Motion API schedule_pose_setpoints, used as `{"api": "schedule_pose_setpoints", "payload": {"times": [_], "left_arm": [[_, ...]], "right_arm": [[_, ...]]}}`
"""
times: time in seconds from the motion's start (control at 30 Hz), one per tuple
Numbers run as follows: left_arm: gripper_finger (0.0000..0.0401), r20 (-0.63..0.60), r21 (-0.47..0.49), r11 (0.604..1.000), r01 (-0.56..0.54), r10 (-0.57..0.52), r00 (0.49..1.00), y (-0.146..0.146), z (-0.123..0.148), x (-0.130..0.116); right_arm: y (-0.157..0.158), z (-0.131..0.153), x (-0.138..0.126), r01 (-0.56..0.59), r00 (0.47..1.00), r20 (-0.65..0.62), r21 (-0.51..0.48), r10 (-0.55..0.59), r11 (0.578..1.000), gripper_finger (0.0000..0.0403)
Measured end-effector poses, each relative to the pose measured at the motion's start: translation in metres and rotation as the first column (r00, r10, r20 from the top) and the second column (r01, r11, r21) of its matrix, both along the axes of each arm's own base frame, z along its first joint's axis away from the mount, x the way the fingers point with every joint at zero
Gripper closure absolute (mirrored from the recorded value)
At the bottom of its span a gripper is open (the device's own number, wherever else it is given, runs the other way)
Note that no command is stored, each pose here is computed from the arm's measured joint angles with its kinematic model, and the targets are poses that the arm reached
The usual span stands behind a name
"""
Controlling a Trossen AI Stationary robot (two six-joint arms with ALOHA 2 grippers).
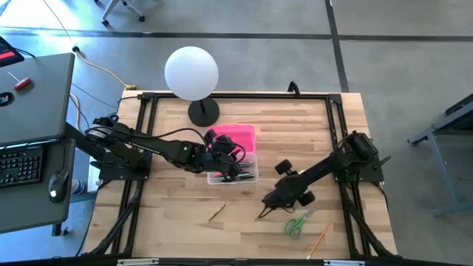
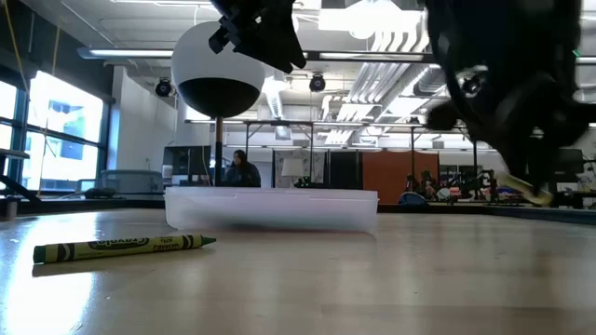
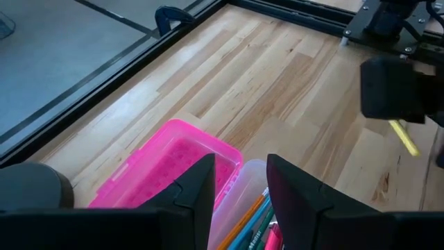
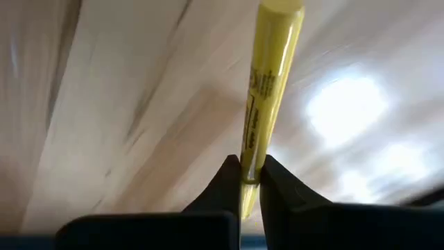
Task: Pick & place school supplies into a supply box
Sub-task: Put the yellow pen into the pink supply box
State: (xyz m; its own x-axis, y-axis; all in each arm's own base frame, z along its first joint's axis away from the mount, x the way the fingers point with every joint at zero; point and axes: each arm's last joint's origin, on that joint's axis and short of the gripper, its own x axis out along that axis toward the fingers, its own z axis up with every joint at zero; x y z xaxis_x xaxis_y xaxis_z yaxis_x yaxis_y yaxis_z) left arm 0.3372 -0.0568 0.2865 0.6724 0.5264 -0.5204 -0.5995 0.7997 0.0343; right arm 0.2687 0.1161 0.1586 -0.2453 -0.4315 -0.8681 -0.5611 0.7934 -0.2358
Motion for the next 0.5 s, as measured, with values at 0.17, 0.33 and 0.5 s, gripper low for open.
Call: {"api": "schedule_pose_setpoints", "payload": {"times": [0.17,0.33,0.5], "left_arm": [[0.024,0.005,-0.034,0.998,0.058,-0.058,0.998,-0.008,0.008,-0.008],[0.024,0.074,0.033,0.998,0.059,-0.061,0.995,-0.03,0.026,-0.026],[0.024,0.125,0.148,0.989,0.011,-0.03,0.992,-0.054,0.037,-0.045]], "right_arm": [[0.005,0.03,0.034,-0.026,0.964,0.262,-0.064,0.042,0.998,0.038],[-0.003,0.052,0.069,-0.031,0.856,0.508,-0.136,0.097,0.99,0.0382],[-0.029,0.054,0.11,-0.03,0.685,0.727,-0.025,0.038,0.999,0.039]]}}
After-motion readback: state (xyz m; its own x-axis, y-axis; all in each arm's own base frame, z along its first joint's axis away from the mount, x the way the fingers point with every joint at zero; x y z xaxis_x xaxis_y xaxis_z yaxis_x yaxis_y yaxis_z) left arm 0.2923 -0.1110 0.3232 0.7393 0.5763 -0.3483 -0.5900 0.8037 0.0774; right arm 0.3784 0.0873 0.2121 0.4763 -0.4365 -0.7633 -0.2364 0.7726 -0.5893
